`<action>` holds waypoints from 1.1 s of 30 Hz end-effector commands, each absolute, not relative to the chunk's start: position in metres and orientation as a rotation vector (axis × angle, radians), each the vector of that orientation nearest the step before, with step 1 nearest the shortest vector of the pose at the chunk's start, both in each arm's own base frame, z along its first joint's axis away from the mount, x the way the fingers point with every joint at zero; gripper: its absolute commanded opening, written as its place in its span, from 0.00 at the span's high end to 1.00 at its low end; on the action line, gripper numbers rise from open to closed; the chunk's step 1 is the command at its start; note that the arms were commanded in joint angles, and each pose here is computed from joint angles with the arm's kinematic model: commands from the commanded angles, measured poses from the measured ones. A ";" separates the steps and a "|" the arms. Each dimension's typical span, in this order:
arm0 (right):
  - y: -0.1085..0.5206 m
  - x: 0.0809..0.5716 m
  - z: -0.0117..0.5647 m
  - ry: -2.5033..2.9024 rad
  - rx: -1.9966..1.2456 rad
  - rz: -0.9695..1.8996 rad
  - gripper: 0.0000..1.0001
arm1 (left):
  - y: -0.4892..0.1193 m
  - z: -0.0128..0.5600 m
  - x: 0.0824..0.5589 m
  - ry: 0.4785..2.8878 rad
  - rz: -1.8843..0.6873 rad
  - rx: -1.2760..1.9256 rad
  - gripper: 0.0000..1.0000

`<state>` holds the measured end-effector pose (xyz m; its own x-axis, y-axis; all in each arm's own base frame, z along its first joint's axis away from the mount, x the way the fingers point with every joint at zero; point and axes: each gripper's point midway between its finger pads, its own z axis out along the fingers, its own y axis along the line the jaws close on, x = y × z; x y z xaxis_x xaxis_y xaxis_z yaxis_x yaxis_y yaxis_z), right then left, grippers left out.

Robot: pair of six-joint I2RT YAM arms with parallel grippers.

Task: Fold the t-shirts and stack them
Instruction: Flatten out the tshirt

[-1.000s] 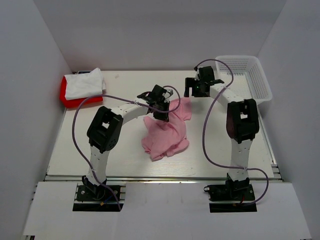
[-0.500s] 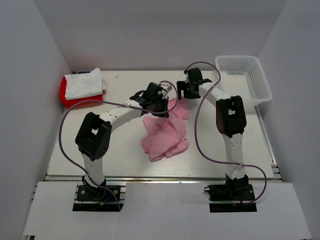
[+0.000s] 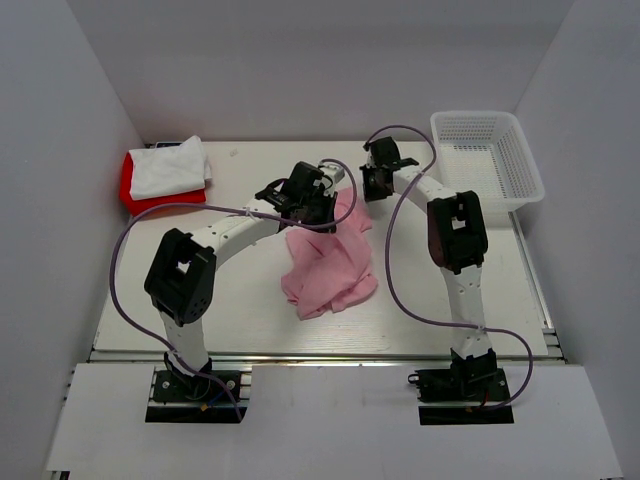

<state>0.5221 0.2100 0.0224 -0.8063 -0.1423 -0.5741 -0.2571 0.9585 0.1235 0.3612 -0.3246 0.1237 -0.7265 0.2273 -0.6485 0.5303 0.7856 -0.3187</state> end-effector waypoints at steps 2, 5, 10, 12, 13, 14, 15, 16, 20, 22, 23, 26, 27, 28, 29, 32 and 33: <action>0.233 0.512 0.039 2.480 -0.338 0.370 1.00 | -0.325 0.125 0.354 2.396 -0.662 0.627 0.96; 0.235 0.512 0.072 2.408 -0.335 0.392 0.91 | -0.311 0.111 0.352 2.465 -0.569 0.606 0.40; 0.242 0.507 0.081 2.398 -0.368 0.397 0.69 | -0.287 0.108 0.339 2.513 -0.481 0.519 0.00; 0.247 0.505 0.080 2.395 -0.395 0.394 0.61 | -0.276 0.114 0.335 2.506 -0.441 0.469 0.00; 0.250 0.505 0.081 2.389 -0.408 0.395 0.58 | -0.269 0.120 0.328 2.491 -0.441 0.448 0.00; 0.252 0.505 0.074 2.401 -0.421 0.390 0.55 | -0.263 0.121 0.323 2.488 -0.429 0.443 0.00; 0.258 0.505 0.075 2.395 -0.431 0.393 0.46 | -0.260 0.122 0.319 2.481 -0.433 0.442 0.00; 0.260 0.508 0.076 2.388 -0.434 0.387 0.41 | -0.251 0.111 0.307 2.511 -0.417 0.446 0.00; 0.266 0.513 0.055 2.429 -0.428 0.337 0.10 | -0.247 0.096 0.279 2.543 -0.498 0.501 0.00; 0.263 0.521 0.050 2.428 -0.405 0.300 0.10 | -0.248 0.084 0.265 2.562 -0.554 0.544 0.00; 0.263 0.521 0.043 2.441 -0.399 0.297 0.10 | -0.253 0.082 0.257 2.574 -0.613 0.566 0.00; 0.266 0.523 0.032 2.463 -0.375 0.298 0.10 | -0.259 0.070 0.236 2.596 -0.681 0.640 0.00; 0.266 0.522 0.028 2.478 -0.362 0.299 0.10 | -0.261 0.069 0.230 2.592 -0.697 0.673 0.00; 0.264 0.523 0.023 2.489 -0.353 0.297 0.10 | -0.265 0.068 0.224 2.589 -0.717 0.694 0.00; 0.265 0.522 0.018 2.500 -0.352 0.294 0.10 | -0.265 0.068 0.224 2.589 -0.717 0.695 0.00; 0.266 0.518 0.009 2.526 -0.342 0.300 0.23 | -0.264 0.061 0.212 2.615 -0.712 0.725 0.14; 0.264 0.518 0.007 2.530 -0.333 0.302 0.30 | -0.263 0.059 0.209 2.625 -0.720 0.729 0.24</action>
